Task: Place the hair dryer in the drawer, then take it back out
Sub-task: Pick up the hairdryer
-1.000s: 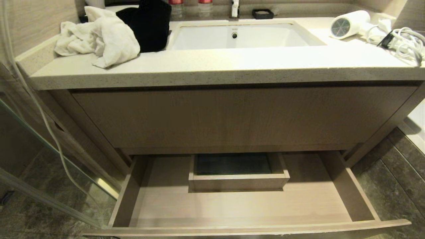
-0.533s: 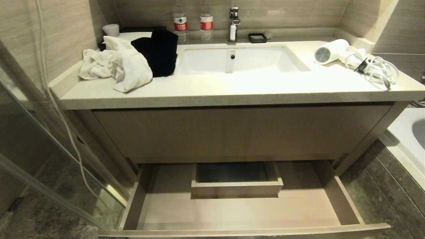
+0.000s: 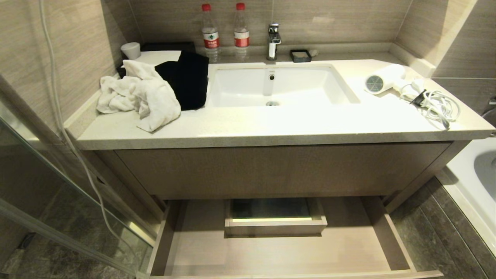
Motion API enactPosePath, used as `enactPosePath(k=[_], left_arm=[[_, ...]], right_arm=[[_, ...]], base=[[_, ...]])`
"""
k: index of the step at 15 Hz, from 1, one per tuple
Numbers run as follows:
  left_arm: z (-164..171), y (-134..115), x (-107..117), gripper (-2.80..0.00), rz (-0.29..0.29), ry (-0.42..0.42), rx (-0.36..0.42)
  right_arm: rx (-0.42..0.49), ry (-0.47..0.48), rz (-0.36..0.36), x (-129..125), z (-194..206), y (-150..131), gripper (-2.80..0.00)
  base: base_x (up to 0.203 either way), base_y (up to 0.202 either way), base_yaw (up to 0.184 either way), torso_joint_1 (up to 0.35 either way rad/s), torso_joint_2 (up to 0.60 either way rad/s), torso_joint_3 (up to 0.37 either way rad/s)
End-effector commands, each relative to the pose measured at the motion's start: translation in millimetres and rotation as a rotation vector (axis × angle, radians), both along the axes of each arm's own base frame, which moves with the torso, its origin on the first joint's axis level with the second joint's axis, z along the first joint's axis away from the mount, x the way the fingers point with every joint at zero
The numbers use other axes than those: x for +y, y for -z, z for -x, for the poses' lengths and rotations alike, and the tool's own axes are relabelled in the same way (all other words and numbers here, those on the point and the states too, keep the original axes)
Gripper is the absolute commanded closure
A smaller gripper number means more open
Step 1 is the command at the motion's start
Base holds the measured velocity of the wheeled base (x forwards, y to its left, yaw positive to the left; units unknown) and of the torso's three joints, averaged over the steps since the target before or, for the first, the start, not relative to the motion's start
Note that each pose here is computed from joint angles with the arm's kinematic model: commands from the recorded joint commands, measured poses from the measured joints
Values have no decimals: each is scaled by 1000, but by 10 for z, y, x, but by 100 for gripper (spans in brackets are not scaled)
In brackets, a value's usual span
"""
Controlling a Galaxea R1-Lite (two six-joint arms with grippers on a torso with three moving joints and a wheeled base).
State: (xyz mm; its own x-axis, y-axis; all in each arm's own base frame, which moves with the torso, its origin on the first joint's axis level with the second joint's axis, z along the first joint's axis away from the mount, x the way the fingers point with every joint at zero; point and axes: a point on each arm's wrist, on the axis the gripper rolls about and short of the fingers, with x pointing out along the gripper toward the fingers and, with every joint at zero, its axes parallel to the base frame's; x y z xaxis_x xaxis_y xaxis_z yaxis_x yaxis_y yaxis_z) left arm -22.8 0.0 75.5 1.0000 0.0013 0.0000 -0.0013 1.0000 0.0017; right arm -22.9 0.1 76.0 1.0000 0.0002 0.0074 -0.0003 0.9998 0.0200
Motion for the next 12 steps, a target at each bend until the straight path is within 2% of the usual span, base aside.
enactPosePath(k=[1,7,12], left_arm=[[0,0,0,0,0,0,0],[0,0,0,0,0,0,0],[0,0,0,0,0,0,0]], right_arm=[[1,-1,0,0,-1,4,0],[1,0,0,0,-1,4,0],[1,0,0,0,-1,4,0]], base=[[0,0,0,301,-560,-265],[0,0,0,319,-594,-278],[0,0,0,213,-395,-186]])
